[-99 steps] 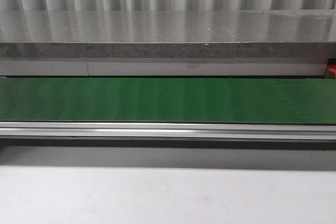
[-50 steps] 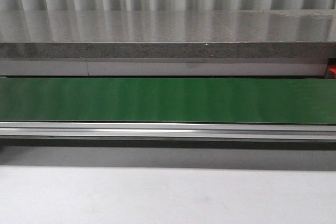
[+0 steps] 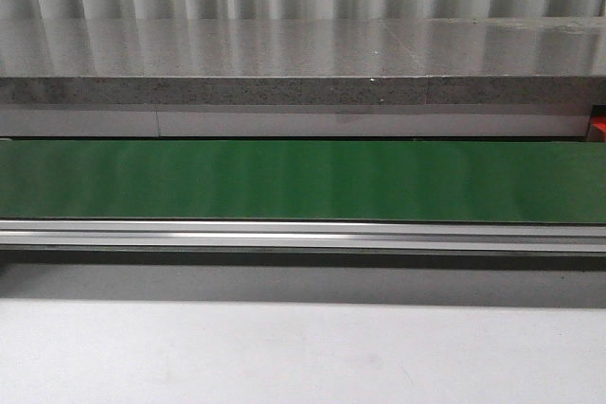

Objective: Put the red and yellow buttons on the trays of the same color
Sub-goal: 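Move the left gripper over the button cluster and grasp the red button, then place the red button on the near end of the belt, release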

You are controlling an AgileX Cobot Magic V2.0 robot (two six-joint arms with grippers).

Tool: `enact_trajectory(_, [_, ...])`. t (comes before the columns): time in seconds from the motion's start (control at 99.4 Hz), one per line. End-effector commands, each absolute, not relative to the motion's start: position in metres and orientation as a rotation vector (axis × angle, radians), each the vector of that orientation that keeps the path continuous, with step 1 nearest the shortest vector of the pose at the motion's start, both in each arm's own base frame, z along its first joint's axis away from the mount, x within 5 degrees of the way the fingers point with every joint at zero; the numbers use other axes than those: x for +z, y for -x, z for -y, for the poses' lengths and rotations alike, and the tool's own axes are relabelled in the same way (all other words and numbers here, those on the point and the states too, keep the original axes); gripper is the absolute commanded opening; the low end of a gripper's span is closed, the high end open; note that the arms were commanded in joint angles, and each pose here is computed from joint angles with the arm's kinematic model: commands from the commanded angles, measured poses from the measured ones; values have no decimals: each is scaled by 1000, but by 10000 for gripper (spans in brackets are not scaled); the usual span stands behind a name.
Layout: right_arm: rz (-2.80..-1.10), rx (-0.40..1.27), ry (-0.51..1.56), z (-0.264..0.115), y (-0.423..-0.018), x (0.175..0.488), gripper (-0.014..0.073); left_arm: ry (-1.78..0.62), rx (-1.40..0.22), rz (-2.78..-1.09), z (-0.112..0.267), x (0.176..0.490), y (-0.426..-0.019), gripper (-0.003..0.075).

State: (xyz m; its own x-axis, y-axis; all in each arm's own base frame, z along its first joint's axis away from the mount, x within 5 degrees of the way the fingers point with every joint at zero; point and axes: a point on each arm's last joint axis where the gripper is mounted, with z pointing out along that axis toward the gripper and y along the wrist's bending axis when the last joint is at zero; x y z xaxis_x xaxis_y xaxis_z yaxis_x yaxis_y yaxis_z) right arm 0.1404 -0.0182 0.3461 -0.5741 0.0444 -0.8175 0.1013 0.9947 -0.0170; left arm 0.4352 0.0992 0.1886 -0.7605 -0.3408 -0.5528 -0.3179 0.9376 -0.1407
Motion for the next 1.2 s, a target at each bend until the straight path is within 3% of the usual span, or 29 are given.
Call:
enact_trajectory(0.0, [-2101,-86,-88,18,-142,358,-124,466,-53,-2360,-101,224,-440,512])
enact_trajectory(0.111, [-2101,-86,-88,18,-142,358,-124,466,-53,-2358,-101,225,-440,445])
enact_trajectory(0.322, [-2101,-86,-88,18,-142,358,-124,468,-61,-2391,-100,226,-437,128])
enact_trajectory(0.433, [-2101,-86,-88,18,-142,358,-124,459,-61,-2366,-98,242,-433,-21])
enact_trajectory(0.725, [-2101,-86,-88,18,-142,358,-124,408,-76,-2257,-85,334,-387,-19])
enact_trajectory(0.845, [-2101,-86,-88,18,-142,358,-124,349,-144,-2258,-73,359,-366,-19])
enact_trajectory(0.986, [-2101,-86,-88,18,-142,358,-124,301,-224,-2271,-62,363,-348,-19])
enact_trajectory(1.188, [-2101,-86,-88,18,-142,358,-124,245,-246,-2342,-43,335,-336,-19])
